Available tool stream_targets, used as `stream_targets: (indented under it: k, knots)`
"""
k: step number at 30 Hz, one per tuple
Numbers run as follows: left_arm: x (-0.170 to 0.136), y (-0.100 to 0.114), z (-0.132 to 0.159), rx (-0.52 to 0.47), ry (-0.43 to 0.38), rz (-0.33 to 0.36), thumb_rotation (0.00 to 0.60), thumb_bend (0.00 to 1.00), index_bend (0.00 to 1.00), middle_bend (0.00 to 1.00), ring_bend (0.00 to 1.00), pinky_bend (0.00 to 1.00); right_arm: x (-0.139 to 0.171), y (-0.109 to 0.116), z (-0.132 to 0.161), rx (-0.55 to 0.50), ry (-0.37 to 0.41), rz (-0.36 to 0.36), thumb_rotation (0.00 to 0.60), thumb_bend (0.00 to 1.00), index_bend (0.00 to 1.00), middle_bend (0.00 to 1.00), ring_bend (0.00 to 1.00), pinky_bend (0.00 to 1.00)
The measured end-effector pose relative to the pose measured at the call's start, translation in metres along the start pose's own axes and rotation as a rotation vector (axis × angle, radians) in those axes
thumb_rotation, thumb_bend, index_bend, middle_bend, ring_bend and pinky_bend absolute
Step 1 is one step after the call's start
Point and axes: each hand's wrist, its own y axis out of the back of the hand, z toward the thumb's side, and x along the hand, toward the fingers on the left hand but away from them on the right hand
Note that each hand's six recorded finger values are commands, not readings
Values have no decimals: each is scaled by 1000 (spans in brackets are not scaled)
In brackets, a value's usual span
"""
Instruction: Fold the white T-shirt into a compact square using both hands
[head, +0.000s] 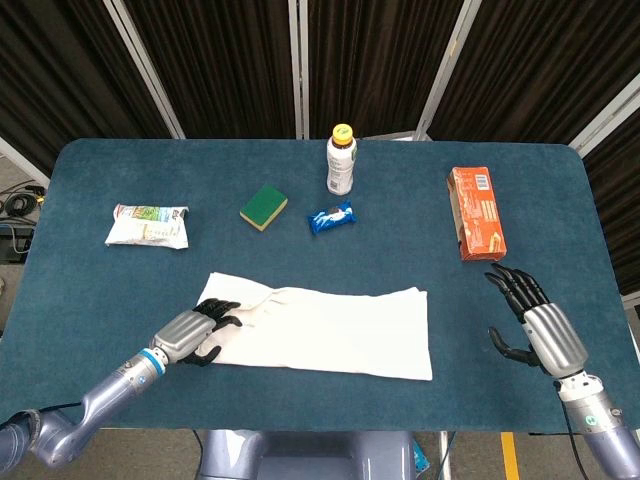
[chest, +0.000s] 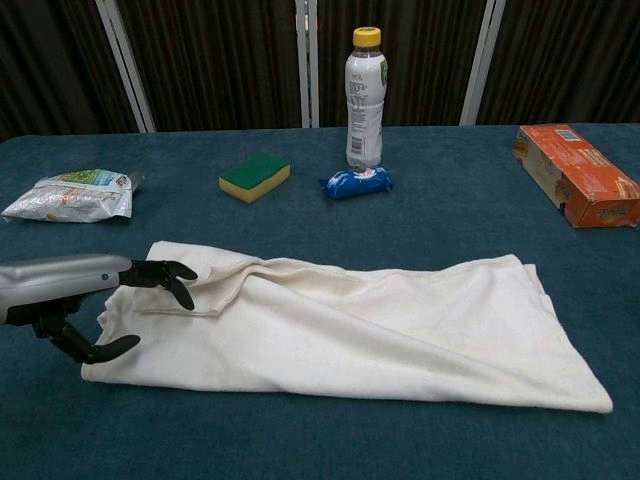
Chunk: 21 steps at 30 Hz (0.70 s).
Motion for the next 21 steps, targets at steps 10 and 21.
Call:
stream_targets:
  k: [10, 21]
  knots:
    - [-36, 56, -1, 23, -29, 201, 579, 505, 214, 0, 0, 0, 1, -10, 2, 15, 4, 35, 600, 374, 85, 0, 0, 0]
    - [-81, 92, -17, 171, 182, 436, 591, 0, 0, 0, 0, 0, 2, -46, 5, 106, 36, 174, 600, 99, 95, 0, 0, 0]
